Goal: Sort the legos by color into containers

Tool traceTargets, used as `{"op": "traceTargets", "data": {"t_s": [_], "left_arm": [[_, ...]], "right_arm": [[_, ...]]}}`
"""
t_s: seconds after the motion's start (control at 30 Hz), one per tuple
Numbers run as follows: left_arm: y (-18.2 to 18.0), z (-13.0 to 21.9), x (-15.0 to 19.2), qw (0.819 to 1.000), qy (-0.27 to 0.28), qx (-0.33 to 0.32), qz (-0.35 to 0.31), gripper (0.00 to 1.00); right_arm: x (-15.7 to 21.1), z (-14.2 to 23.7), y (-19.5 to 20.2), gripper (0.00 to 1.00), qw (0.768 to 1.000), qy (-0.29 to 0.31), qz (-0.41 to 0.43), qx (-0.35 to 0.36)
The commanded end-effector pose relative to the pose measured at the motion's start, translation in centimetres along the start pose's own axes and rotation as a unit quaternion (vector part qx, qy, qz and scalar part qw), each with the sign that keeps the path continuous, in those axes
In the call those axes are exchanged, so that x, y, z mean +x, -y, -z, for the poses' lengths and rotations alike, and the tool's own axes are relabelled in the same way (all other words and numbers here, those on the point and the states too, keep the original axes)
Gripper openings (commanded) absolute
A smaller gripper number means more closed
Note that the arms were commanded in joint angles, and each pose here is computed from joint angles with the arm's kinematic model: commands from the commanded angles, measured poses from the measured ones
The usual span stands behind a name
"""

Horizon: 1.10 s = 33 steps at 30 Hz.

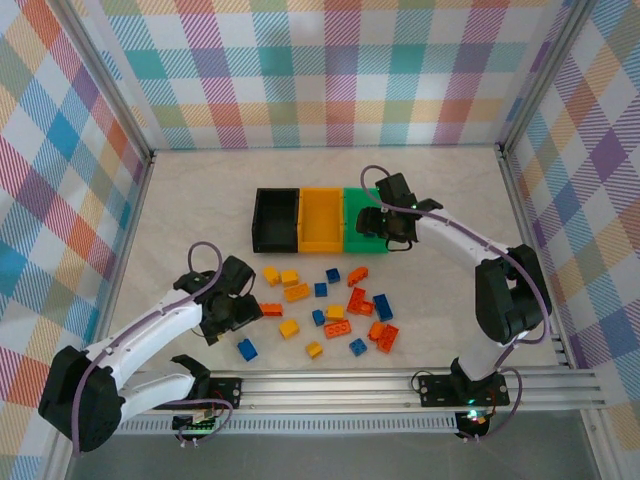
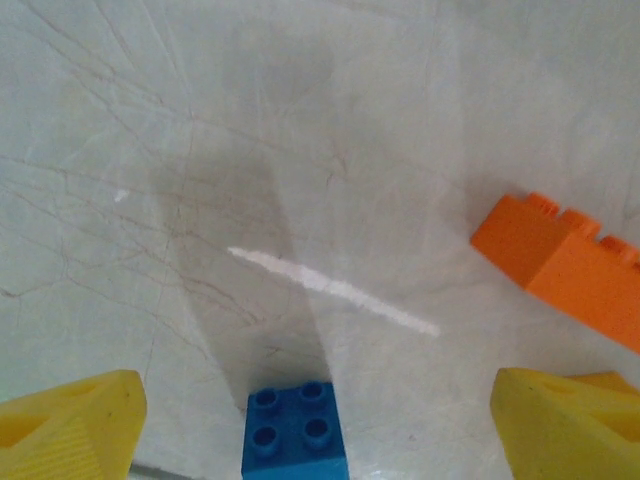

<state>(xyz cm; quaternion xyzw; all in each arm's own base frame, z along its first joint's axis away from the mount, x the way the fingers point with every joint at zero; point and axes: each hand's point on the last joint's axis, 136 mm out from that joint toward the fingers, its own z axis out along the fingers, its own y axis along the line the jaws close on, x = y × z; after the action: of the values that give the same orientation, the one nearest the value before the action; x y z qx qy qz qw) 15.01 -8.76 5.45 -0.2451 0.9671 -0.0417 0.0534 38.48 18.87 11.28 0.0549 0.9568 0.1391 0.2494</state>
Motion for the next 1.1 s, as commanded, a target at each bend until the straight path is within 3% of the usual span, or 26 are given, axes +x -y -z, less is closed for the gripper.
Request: {"op": "traceTargets", "data": {"t_s": [0.0,0.13,0.33,0.53,0.8,1.07], "left_arm": [[-0.7,-0.2,2.4,0.998,-0.040,-0.015,-0.045,0.90],[-1.5,-1.3,4.9,0.992,-0.073,-0.045,-0.089,0.90],[-1.9,-3.6,7.1,0.990,-0.096,-0.045,-0.090,0.81],[-1.5,-3.8,6.3,0.991,-0.074,-0.047,-0.098,0.66],[0.0,-3.5,3.8,0.992,-0.014,-0.045,-0.120,0.68],[0.7,-3.0,3.5,0.993,-0.004,-0.026,-0.119,0.41]], "right_arm": [[-0.3,0.6,-0.1,0.73,1.000,0.009,-0.011,-0.012],[-0.2,0.4,0.1,0.73,1.000,0.009,-0.014,-0.011],[-0.3,0.5,0.3,0.73,1.000,0.010,-0.018,-0.012],[-0.5,1.0,0.4,0.73,1.000,0.014,-0.018,-0.013],[-0.2,1.1,0.5,0.73,1.000,0.013,-0.018,-0.015],[-0.2,1.6,1.0,0.73,1.000,0.018,-0.018,-0.011]]}}
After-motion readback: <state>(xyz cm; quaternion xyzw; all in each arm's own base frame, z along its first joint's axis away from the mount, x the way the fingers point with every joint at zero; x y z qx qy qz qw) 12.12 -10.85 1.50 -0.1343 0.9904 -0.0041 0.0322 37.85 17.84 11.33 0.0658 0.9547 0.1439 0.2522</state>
